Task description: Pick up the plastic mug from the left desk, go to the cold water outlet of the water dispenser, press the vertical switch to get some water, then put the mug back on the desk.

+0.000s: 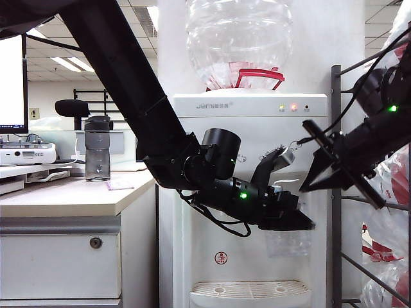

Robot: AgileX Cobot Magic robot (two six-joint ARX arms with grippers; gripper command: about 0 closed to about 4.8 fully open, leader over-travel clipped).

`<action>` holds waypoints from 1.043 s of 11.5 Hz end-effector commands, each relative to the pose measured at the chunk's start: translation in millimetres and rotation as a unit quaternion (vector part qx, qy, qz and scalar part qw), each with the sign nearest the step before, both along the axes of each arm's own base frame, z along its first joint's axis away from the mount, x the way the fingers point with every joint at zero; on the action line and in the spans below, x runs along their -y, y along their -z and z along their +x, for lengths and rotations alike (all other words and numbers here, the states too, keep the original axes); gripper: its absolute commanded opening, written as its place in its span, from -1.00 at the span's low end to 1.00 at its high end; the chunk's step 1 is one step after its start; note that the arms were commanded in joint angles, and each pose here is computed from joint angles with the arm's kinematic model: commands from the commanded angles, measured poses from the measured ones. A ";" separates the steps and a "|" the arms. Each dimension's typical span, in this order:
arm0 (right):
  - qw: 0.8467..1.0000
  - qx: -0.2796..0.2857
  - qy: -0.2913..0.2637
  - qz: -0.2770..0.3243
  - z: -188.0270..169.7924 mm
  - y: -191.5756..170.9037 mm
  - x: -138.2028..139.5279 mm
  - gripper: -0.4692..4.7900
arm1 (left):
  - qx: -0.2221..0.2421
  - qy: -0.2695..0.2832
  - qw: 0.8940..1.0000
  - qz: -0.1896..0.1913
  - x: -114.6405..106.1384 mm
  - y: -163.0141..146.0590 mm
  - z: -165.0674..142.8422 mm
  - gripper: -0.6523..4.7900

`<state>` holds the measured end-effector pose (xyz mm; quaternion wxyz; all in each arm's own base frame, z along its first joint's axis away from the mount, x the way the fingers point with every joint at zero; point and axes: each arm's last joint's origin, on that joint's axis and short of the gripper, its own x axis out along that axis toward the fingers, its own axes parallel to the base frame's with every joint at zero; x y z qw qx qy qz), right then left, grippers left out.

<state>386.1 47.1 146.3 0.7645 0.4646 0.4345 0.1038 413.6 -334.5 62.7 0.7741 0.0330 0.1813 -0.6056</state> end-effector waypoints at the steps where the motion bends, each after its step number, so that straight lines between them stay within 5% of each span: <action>1: 1.000 0.028 -0.004 0.003 -0.9 -17.3 0.4 -0.84 | 0.017 0.005 1.000 -0.011 1.7 -7.2 0.7 -0.78; 12: 0.993 0.115 -0.034 -0.005 5.2 -32.8 -0.7 -0.84 | 0.017 0.005 1.000 -0.011 1.8 -7.5 0.8 -0.78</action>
